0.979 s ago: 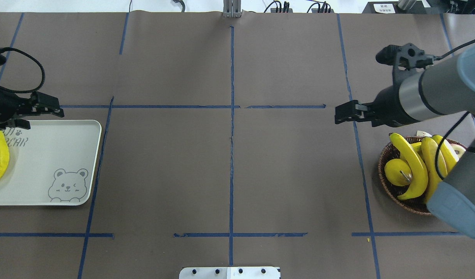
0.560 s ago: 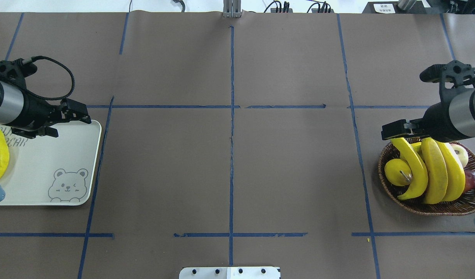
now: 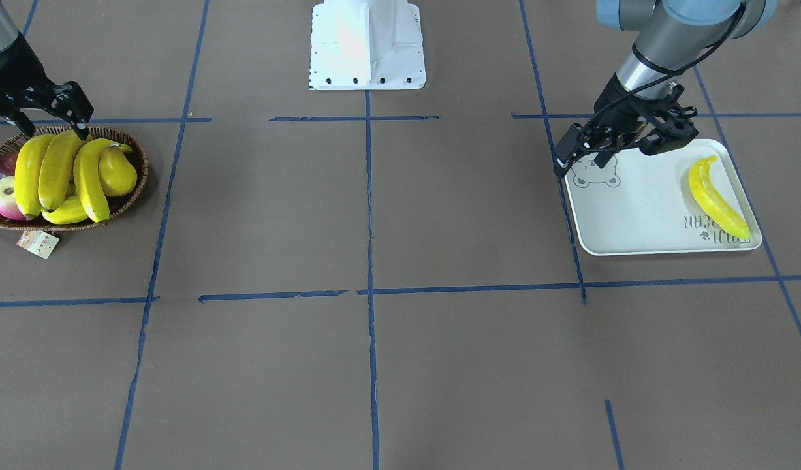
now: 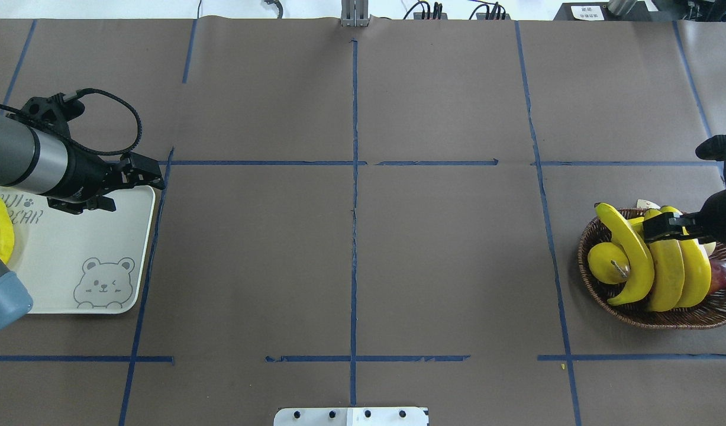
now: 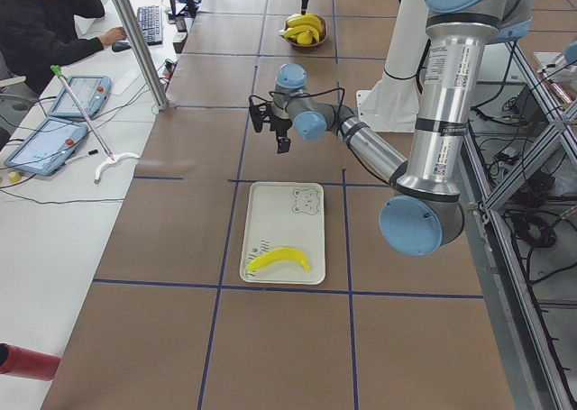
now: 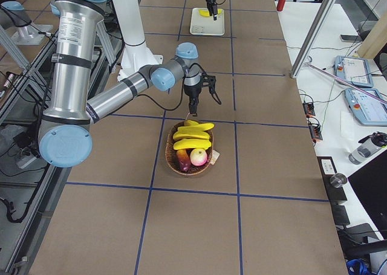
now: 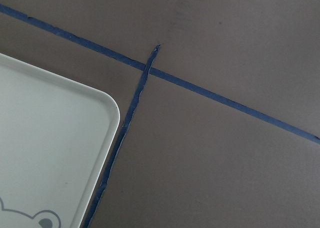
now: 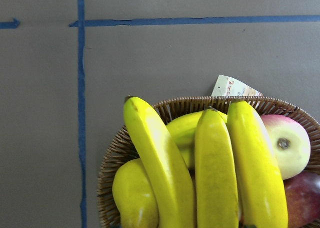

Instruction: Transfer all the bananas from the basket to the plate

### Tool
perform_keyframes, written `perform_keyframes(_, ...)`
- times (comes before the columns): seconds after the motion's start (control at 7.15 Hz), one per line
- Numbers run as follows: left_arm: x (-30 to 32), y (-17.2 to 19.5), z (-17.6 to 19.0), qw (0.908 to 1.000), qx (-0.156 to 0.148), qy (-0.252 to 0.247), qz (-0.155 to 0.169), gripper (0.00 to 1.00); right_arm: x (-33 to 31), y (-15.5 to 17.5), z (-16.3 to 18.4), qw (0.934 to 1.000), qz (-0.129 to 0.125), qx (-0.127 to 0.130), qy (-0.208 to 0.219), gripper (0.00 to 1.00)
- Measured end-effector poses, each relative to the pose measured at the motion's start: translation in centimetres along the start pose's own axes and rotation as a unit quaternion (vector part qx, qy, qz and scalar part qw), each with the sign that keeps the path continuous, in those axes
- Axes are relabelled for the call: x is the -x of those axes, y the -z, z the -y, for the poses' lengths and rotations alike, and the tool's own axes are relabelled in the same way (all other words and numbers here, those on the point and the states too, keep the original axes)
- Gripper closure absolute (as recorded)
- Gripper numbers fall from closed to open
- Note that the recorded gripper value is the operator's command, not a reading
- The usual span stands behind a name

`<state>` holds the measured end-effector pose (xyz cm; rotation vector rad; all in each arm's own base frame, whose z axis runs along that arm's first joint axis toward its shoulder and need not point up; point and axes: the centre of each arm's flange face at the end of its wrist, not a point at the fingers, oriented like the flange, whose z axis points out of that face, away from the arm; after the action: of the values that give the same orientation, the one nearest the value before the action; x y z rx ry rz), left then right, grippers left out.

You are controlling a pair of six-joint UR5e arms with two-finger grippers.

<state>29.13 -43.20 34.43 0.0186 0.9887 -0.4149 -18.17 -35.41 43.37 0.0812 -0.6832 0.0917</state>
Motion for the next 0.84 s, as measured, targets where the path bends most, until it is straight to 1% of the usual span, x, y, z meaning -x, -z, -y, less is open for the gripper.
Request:
perform_keyframes(0.28,-0.3,0.1,-0.1,1.0,0.0,0.002,-0.003,0.0,-2.2,-2.3,-0.5,1.0,0.006,0.0,0.002,0.2)
perform_keyframes(0.42,-0.4,0.2,-0.1,1.0,0.0,0.001,-0.003,0.0,-2.6,-3.0,-0.5,1.0,0.005,0.002,0.001,0.21)
perform_keyframes(0.84,-0.5,0.0,-0.4,1.0,0.002,0.0,-0.003,0.0,-2.8,-4.3,-1.0,0.9998,0.002,0.019,0.003,0.26)
